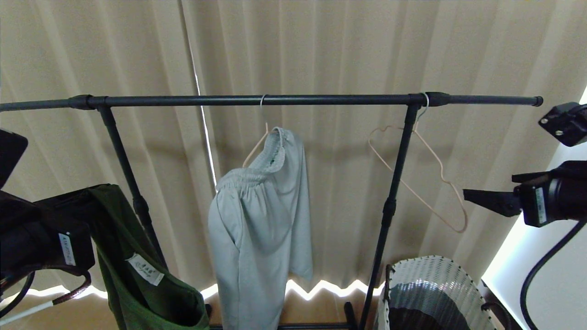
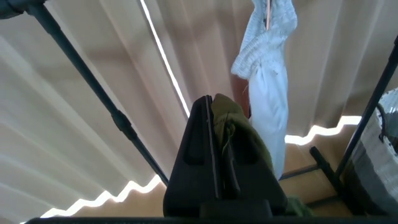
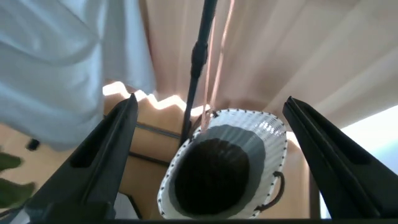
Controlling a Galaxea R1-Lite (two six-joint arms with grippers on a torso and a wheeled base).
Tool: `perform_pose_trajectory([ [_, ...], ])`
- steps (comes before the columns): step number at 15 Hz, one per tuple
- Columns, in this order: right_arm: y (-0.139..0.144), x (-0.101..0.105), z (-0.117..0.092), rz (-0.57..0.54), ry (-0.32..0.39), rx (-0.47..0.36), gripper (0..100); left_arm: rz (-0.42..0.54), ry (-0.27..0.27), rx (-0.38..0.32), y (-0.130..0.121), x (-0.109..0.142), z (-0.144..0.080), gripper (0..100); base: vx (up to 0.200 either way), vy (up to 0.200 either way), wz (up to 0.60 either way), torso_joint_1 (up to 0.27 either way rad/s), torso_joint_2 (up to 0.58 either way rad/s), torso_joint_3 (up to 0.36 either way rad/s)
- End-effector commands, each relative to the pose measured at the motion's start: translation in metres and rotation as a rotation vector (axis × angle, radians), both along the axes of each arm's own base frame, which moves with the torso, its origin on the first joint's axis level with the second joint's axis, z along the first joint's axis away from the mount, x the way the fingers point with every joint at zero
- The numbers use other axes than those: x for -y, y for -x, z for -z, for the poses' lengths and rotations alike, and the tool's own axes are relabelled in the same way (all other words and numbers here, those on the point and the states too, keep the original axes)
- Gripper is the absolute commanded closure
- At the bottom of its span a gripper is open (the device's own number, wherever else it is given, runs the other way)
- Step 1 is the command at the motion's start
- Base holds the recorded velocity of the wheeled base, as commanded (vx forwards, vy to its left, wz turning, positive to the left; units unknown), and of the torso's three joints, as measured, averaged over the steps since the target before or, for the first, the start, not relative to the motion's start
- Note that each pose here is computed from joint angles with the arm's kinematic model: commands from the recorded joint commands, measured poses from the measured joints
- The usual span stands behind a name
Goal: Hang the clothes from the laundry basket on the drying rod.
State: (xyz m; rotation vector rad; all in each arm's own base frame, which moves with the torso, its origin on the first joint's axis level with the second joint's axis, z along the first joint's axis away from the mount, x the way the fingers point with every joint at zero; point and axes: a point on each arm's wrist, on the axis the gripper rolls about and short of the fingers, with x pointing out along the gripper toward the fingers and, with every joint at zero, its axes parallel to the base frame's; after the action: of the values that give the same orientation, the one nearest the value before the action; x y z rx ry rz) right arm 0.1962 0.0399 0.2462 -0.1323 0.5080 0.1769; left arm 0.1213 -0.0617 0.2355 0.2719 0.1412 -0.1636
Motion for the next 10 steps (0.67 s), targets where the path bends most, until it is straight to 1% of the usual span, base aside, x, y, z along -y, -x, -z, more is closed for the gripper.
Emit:
perform_pose_trajectory([
  [1, -0.039, -0.013, 0.012, 0.009, 0.032, -0.07, 0, 0.0, 0.004, 0.006, 0.0, 0.0, -0.001, 100, 0.0, 0.0, 0.0, 0.0, 0.0, 0.0],
  [2, -0.053, -0.017, 0.013, 0.018, 0.028, -0.078, 0, 0.0, 0.007, 0.01, 0.002, -0.001, 0.0, 100, 0.0, 0.0, 0.0, 0.0, 0.0, 0.0],
  [3, -0.057, -0.018, 0.014, 0.021, 0.024, -0.081, 0, 0.0, 0.007, 0.01, 0.002, -0.001, 0.0, 100, 0.0, 0.0, 0.0, 0.0, 0.0, 0.0],
  [4, -0.078, -0.022, 0.019, 0.05, -0.003, -0.106, 0, 0.001, 0.005, 0.007, 0.003, -0.001, 0.001, 100, 0.0, 0.0, 0.0, 0.0, 0.0, 0.0],
  [5, -0.091, -0.024, 0.024, 0.079, -0.018, -0.122, 0, 0.007, 0.004, 0.004, 0.003, -0.002, 0.002, 100, 0.0, 0.0, 0.0, 0.0, 0.0, 0.0],
  [7, -0.106, -0.027, 0.031, 0.114, -0.022, -0.139, 0, 0.022, 0.008, 0.002, 0.004, -0.002, 0.003, 100, 0.0, 0.0, 0.0, 0.0, 0.0, 0.0],
  [10, -0.123, -0.03, 0.04, 0.129, -0.018, -0.158, 0, 0.022, 0.007, -0.001, 0.005, -0.002, 0.004, 100, 0.0, 0.0, 0.0, 0.0, 0.0, 0.0],
])
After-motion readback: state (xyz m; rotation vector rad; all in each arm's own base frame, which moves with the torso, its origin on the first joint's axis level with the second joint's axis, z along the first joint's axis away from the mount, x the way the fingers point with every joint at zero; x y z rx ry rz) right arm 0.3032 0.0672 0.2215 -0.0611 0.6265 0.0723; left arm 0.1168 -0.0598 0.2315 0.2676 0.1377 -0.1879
